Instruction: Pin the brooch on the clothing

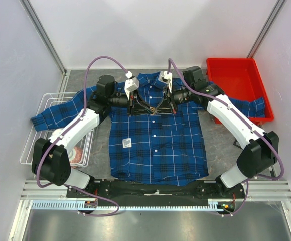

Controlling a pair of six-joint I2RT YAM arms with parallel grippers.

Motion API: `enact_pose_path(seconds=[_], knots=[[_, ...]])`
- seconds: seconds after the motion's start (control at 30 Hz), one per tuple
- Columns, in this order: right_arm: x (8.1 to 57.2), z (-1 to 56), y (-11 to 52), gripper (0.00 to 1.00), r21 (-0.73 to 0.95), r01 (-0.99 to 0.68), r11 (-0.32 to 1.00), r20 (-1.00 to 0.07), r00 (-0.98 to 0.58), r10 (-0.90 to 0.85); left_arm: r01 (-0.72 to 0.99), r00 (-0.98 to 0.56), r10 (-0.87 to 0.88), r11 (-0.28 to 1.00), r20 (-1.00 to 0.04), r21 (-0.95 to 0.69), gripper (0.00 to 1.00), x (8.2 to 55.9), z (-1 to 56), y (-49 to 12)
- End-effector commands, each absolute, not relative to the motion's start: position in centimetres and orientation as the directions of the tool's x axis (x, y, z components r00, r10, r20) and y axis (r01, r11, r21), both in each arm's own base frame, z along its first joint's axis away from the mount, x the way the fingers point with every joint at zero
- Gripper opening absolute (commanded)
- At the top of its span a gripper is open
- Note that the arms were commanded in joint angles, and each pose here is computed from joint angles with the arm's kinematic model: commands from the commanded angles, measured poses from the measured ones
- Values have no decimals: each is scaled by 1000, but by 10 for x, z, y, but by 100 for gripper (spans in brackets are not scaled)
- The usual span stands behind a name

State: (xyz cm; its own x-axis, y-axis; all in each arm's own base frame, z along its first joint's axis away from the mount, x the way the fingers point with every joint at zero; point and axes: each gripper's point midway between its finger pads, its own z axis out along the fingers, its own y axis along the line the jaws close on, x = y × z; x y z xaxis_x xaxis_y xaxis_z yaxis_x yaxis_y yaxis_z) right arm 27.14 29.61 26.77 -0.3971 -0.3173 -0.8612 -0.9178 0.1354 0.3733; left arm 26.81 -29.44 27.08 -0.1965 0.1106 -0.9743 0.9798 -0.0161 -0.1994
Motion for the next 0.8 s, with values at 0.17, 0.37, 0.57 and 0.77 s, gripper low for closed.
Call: enact_pose_path(seconds=[0.17, 0.37, 0.57, 0.77], knots=[[274, 292, 307, 0, 372, -924, 87, -886, -382, -262, 987, -155, 73, -24, -985, -158, 18, 267, 284, -296], [276, 298, 311, 0, 402, -912, 79, -881, -409, -237, 980, -199, 53, 9, -979, -199, 15, 269, 285, -297], [279, 299, 313, 0, 423, -902, 86, -874, -432, -223, 975, -222, 34, 26, -975, -221, 14, 271, 285, -299], [285, 295, 313, 0, 416, -902, 116, -874, -432, -222, 965, -262, 11, 26, -965, -261, 23, 269, 293, -300]])
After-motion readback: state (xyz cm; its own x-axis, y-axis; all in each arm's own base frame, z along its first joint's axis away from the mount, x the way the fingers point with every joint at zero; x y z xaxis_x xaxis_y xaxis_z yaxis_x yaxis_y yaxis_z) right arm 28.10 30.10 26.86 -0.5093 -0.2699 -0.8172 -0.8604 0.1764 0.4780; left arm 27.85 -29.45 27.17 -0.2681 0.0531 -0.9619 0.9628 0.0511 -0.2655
